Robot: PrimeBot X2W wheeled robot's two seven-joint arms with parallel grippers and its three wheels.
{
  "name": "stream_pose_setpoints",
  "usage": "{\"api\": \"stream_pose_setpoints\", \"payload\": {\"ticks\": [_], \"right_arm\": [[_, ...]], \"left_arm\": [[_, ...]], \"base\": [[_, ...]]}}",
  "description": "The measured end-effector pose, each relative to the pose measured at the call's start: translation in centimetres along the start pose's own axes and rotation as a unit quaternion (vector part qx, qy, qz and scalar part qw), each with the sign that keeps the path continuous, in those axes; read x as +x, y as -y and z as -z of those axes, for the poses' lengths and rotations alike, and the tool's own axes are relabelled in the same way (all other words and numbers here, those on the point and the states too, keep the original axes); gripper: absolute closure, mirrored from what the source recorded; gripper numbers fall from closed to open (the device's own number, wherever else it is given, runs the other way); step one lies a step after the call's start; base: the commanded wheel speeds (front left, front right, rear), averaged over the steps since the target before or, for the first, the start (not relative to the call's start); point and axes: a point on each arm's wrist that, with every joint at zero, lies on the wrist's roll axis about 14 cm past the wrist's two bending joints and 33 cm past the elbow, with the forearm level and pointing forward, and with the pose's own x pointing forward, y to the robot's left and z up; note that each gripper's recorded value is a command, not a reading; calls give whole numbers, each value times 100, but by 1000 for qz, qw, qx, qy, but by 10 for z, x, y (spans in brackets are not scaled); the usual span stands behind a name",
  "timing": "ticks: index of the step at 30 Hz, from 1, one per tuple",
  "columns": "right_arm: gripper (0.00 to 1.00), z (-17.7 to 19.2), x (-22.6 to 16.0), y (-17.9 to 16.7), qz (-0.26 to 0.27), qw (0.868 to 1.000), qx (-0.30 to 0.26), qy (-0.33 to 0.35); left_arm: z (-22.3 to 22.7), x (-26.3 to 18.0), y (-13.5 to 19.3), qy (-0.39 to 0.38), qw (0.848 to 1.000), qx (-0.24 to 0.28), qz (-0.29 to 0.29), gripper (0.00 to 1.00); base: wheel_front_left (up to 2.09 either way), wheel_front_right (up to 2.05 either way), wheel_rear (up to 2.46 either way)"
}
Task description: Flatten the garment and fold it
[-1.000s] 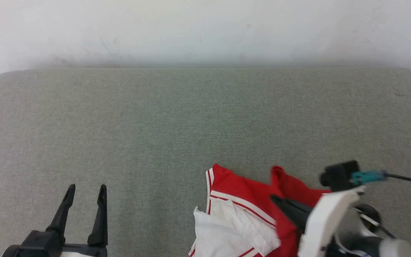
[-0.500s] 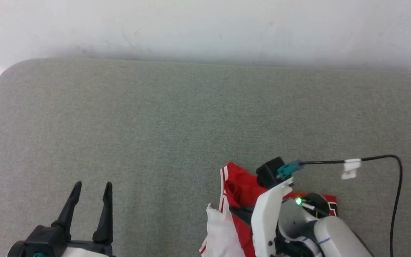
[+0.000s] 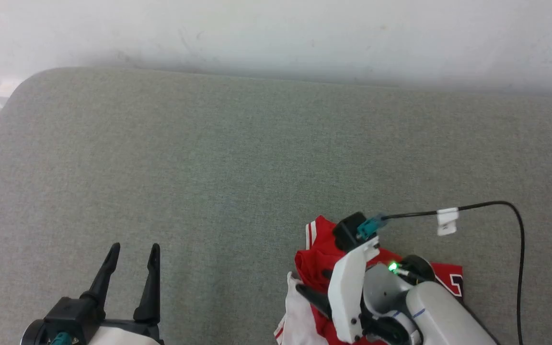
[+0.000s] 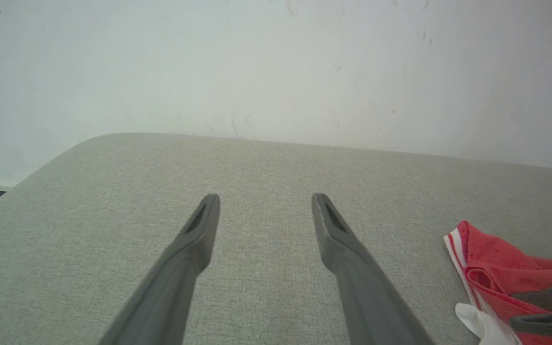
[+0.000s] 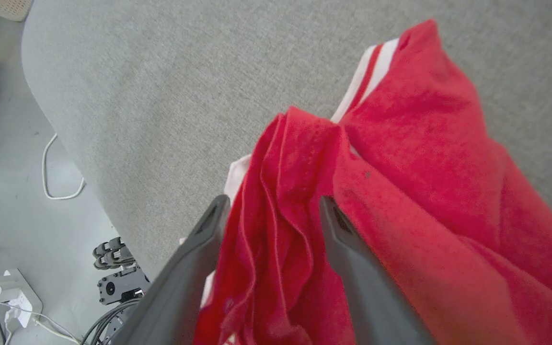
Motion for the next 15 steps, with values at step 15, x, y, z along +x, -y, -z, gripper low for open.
{"api": "stream_pose_setpoints", "payload": {"ticks": [15], "right_arm": [[0,-17,-118,116,214,955,91,182]], "left_arm": [[-8,16,15,16,999,-1,30,0]], "base": [[0,0,0]]}}
